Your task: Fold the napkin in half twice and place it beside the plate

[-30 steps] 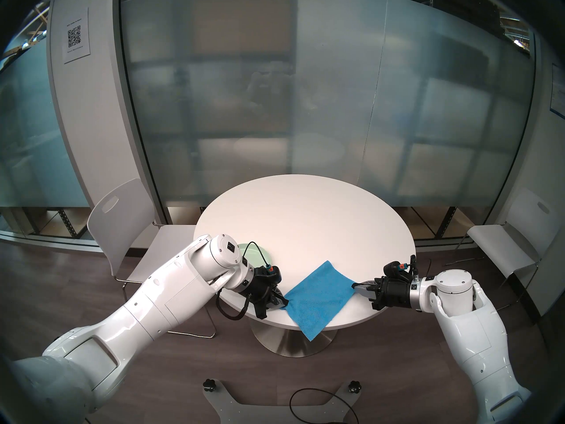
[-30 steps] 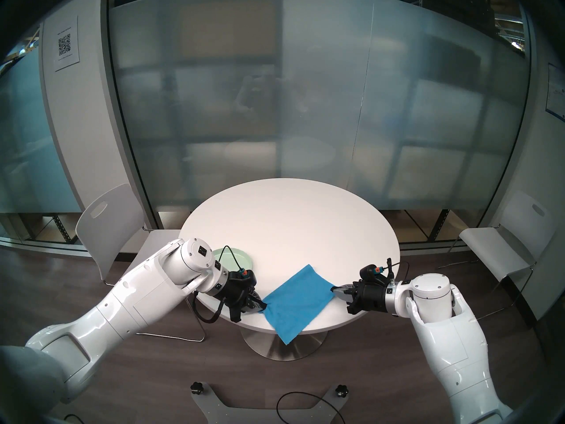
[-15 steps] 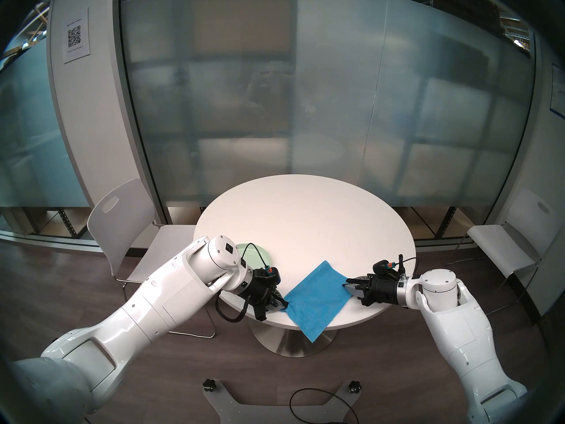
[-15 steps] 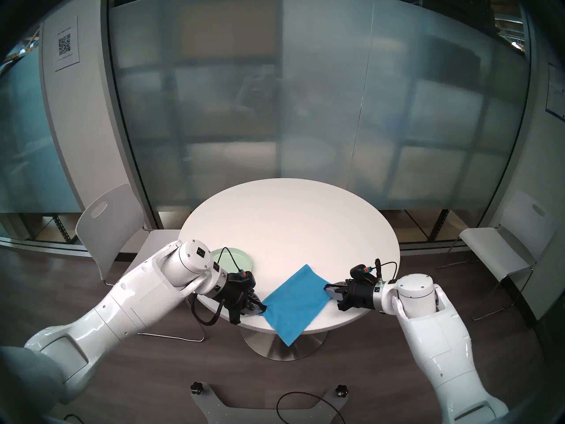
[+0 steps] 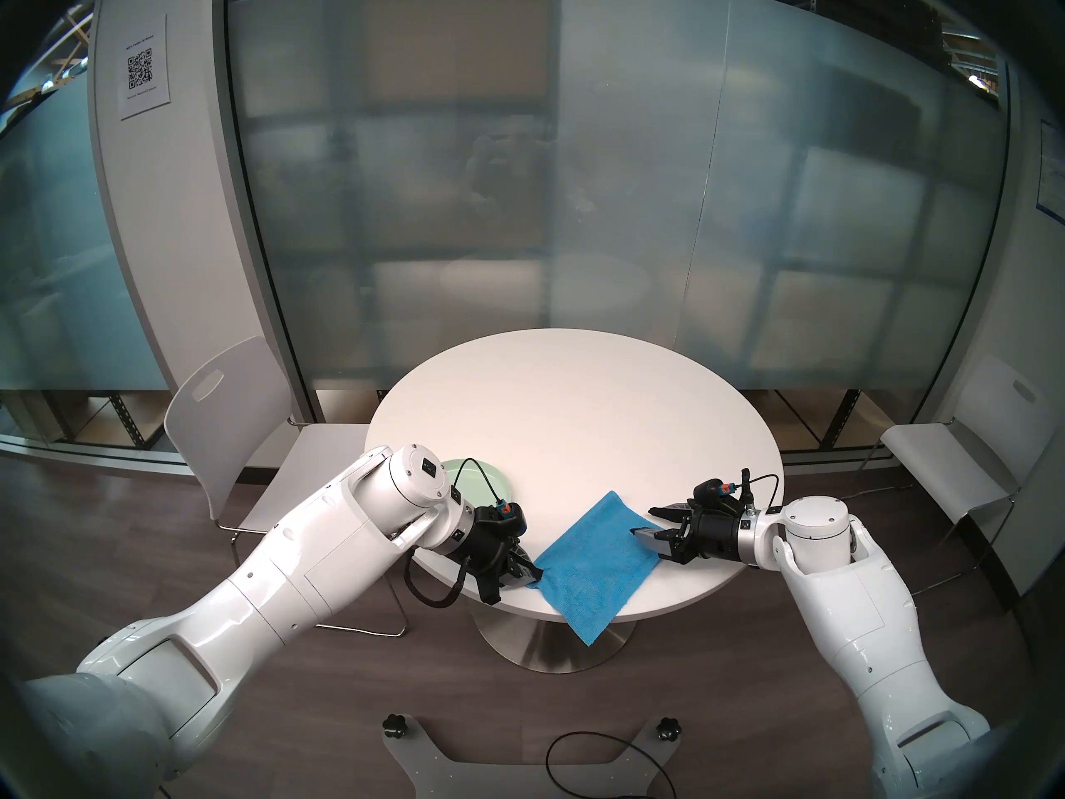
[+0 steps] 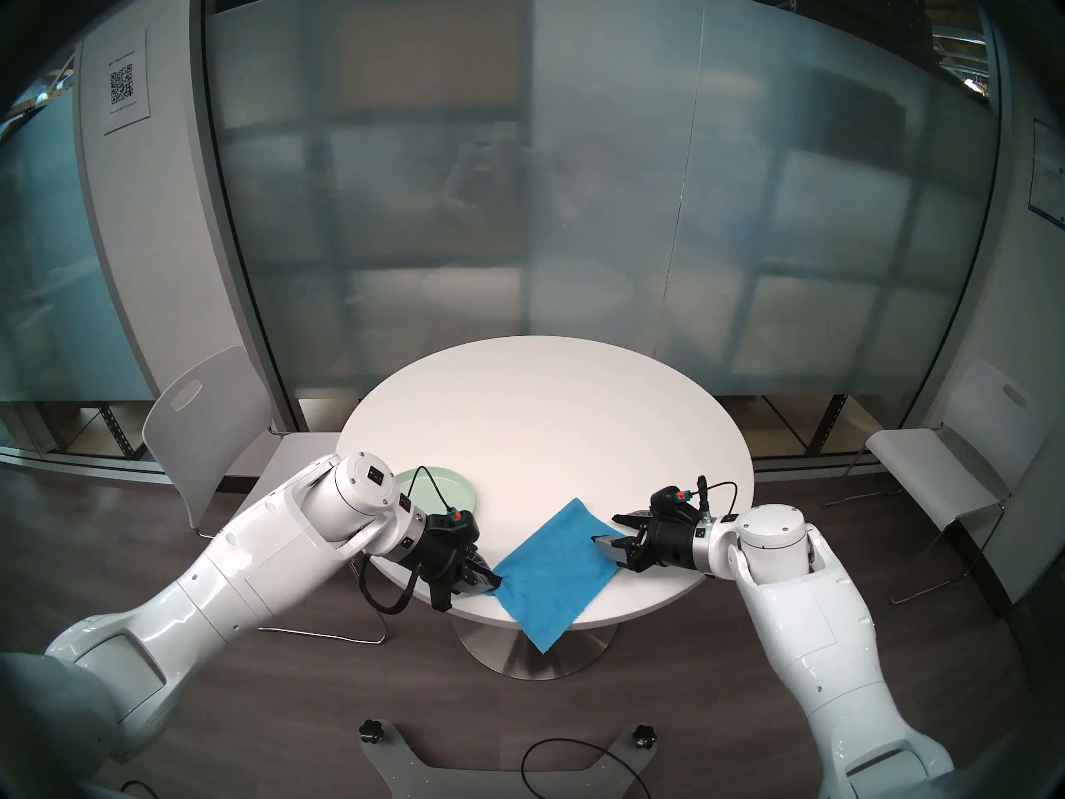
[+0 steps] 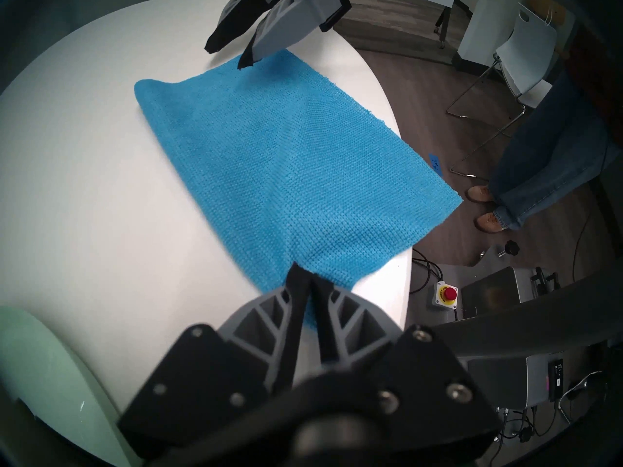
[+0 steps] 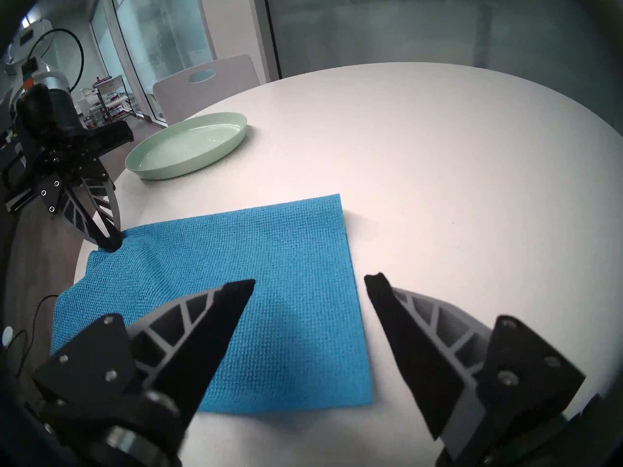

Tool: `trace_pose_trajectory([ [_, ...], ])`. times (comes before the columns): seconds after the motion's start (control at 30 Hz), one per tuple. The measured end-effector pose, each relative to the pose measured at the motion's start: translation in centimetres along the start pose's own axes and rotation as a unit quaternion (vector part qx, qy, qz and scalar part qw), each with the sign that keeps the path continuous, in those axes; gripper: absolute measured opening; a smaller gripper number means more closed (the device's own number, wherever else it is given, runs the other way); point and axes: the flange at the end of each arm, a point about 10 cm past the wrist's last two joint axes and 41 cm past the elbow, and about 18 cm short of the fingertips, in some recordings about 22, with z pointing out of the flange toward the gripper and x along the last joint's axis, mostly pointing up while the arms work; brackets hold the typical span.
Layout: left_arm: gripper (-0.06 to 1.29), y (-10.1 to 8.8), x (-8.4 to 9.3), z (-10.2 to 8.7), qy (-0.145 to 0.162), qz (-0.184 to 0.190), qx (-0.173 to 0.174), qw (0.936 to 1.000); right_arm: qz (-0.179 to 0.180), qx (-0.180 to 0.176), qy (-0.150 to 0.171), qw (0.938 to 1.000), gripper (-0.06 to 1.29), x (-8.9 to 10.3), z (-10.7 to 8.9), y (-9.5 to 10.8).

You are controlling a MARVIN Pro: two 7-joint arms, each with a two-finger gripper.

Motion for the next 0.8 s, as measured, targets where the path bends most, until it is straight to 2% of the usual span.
trace_pose_trajectory([
  [0.3, 0.25, -0.3, 0.1, -0.1, -0.001, 0.004, 0.002, 1.0000, -0.003, 0.006, -0.018, 0.9998, 0.88, -0.7, 0.8, 0.3],
  [0.8, 0.25, -0.3, 0.2, -0.1, -0.005, 0.003, 0.006, 1.0000, -0.020, 0.013, -0.028, 0.9993, 0.80, -0.5, 1.3, 0.1],
])
